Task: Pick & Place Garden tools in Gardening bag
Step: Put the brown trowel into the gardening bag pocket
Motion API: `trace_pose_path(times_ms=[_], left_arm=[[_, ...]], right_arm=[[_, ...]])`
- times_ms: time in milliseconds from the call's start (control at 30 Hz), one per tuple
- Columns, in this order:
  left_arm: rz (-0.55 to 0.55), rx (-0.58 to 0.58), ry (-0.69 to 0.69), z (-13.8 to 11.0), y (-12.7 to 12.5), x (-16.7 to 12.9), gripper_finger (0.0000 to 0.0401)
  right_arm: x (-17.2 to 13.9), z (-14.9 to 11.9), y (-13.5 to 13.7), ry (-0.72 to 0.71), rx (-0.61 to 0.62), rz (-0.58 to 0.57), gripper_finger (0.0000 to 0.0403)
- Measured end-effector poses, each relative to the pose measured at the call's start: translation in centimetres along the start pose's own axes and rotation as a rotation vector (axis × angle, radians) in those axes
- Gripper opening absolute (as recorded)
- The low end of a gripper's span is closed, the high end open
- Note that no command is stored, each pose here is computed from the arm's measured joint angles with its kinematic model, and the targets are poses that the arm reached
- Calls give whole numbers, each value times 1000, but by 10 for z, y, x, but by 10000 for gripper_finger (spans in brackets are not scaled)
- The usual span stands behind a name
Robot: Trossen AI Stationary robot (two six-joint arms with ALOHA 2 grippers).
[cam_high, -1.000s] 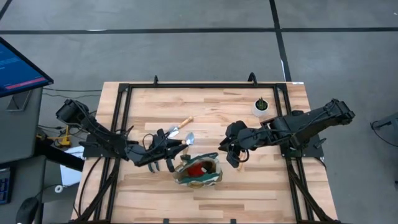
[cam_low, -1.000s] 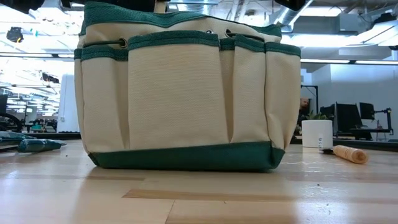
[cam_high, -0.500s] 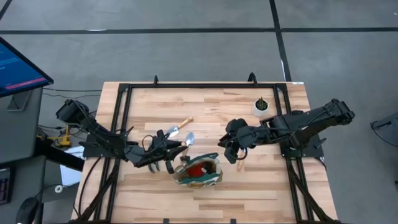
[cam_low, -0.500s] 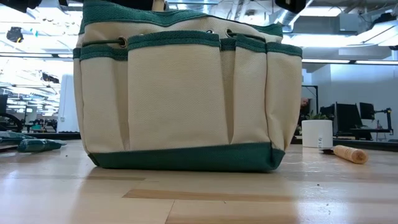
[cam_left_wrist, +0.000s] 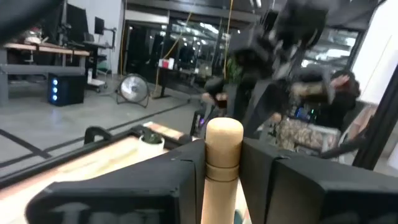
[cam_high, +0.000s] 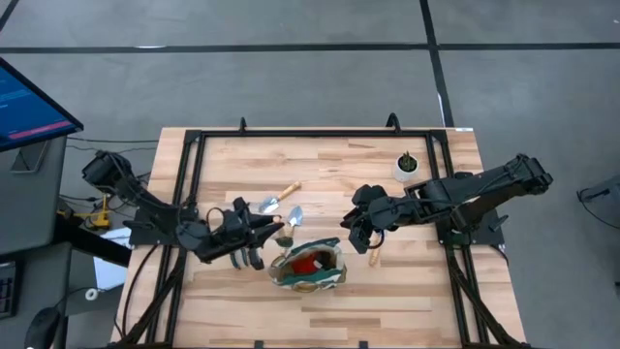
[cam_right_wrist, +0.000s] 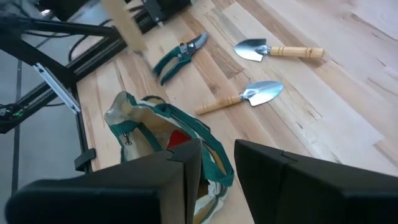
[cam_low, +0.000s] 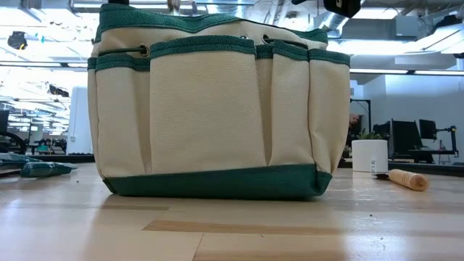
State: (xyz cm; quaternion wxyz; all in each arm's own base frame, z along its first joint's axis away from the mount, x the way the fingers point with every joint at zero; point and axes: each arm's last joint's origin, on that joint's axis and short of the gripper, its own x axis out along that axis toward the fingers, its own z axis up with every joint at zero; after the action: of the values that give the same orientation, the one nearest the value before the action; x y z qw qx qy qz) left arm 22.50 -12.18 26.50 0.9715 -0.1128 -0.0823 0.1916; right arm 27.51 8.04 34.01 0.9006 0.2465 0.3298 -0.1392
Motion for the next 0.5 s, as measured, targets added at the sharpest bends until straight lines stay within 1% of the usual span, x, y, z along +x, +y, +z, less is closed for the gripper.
trace_pose_path(times_ms=[67,133,367,500], left_arm=[[7,-3,2,1,-2,-3,51],[17,-11,14,-5,-4,-4,51],[29,24,72,-36,-10,-1,51],[43,-16,64,-39,-11,0,51]], right_arm=[[0,0,0,0,0,0,91],[0,0,0,1,0,-1,91],[0,1,-1,-1,10,-2,91],[0,1,-1,0,7,-2,91]])
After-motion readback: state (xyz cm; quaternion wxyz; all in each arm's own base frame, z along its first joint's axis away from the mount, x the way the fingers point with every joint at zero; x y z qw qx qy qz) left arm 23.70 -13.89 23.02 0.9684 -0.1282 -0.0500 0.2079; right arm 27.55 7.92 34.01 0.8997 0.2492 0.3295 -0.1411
